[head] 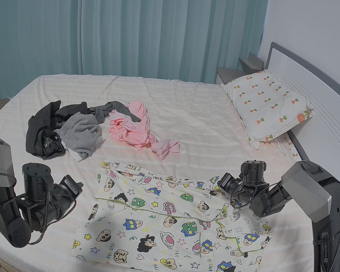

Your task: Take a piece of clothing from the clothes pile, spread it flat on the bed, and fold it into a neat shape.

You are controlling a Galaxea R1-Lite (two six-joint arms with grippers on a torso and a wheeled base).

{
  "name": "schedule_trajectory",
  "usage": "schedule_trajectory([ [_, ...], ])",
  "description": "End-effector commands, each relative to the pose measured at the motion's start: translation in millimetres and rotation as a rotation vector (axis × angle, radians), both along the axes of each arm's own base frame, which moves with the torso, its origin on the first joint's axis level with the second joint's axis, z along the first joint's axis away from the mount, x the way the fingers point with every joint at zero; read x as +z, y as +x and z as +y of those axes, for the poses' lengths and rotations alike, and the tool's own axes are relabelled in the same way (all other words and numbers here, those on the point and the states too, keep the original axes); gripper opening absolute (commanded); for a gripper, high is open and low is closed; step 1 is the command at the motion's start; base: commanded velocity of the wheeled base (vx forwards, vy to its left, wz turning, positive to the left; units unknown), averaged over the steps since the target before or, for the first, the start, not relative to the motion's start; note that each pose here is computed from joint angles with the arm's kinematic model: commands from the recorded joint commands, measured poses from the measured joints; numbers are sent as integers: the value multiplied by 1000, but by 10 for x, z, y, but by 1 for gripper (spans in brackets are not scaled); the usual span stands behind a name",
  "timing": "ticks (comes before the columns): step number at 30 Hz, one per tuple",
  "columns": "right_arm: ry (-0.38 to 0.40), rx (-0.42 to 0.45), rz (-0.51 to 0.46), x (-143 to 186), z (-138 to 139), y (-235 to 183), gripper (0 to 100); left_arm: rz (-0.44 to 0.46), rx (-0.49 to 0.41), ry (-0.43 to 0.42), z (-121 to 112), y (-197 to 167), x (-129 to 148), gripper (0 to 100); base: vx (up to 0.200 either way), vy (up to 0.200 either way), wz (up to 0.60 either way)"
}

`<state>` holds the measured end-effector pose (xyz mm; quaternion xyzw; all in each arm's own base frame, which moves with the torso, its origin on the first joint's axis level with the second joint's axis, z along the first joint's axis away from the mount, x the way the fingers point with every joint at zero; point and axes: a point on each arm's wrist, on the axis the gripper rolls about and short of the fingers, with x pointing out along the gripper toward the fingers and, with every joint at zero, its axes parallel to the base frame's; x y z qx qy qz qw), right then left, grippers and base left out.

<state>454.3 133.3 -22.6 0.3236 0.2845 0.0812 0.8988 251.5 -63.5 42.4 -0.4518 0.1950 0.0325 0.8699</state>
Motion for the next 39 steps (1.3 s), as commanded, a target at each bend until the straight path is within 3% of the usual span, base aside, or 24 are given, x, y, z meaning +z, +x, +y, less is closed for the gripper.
schedule_trajectory([
  [1,31,-44,-113,314,18,184,0,2,0,0,0,-1,-3,0,0,0,0],
  [9,45,-119,-230,567,115,532,0,2,19,9,2,-4,-9,0,0,0,0],
  [14,20,-133,-208,513,154,684,0,4,21,9,0,-8,-11,0,0,0,0],
  [15,19,-133,-210,513,159,702,100,5,21,9,-1,-7,-15,0,0,0,0],
  [20,-34,-120,-250,485,173,757,100,13,19,11,1,-16,-29,0,0,0,0],
  [24,-28,-187,-287,504,155,805,100,13,19,11,-2,-17,-29,0,0,0,0],
  [29,14,-208,-326,539,168,830,100,14,19,12,-2,-18,-30,0,0,0,0],
  [32,-51,-176,-335,411,244,818,100,16,19,12,0,-24,-32,0,0,0,0],
  [34,-134,-147,-393,361,276,812,100,16,18,12,-4,-25,-32,0,0,0,0],
  [39,-149,-146,-401,280,316,748,100,16,19,12,1,-28,-30,0,0,0,0],
])
